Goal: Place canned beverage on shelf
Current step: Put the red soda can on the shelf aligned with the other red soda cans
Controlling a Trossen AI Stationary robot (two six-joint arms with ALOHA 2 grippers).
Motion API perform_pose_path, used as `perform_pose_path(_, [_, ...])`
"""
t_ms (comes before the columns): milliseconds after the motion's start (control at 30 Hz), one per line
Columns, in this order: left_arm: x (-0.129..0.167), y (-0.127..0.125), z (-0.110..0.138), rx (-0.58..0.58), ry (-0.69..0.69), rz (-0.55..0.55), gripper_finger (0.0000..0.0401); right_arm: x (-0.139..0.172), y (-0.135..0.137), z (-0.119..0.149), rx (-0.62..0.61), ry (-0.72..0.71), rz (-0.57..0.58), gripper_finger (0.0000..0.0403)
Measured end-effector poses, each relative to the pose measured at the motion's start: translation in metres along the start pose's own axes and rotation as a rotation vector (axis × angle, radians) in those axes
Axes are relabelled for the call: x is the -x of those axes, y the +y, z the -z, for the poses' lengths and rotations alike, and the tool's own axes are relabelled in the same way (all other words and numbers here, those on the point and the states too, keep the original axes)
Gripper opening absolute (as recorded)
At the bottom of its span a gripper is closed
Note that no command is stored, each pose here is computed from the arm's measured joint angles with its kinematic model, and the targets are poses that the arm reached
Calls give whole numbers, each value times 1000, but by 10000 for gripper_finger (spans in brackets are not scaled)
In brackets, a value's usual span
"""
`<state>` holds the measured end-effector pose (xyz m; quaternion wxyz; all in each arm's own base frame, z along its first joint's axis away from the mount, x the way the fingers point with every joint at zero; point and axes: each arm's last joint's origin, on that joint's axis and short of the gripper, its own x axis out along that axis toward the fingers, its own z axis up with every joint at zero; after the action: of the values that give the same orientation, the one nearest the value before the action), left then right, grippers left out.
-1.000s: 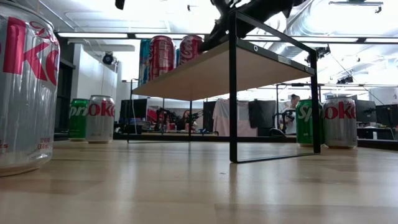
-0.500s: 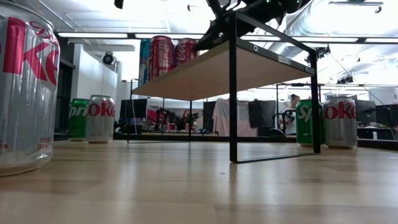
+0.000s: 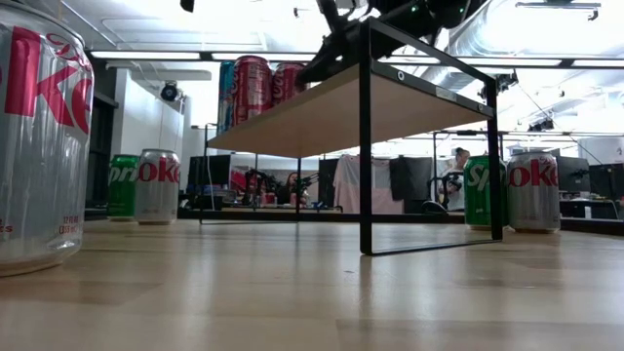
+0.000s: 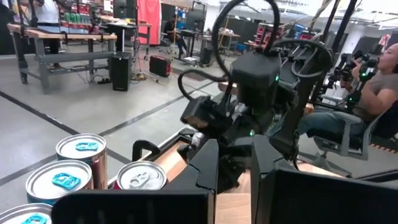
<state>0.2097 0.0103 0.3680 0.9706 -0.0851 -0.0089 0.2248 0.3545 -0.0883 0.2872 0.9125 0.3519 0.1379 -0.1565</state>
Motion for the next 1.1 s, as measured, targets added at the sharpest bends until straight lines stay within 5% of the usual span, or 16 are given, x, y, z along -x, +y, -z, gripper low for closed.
perform_pose_path(267, [3,-2,-3,9,-2,93,3,47,11,-18,190,69,-100,0])
perform_pose_path(667, [14,4,-12,-58,-50,119,3,160,39,-49,420,-171,-184,0])
perform_pose_path(1100, [13,6,-12,-56,-44,134,3,177,42,-51,528,-217,-195,0])
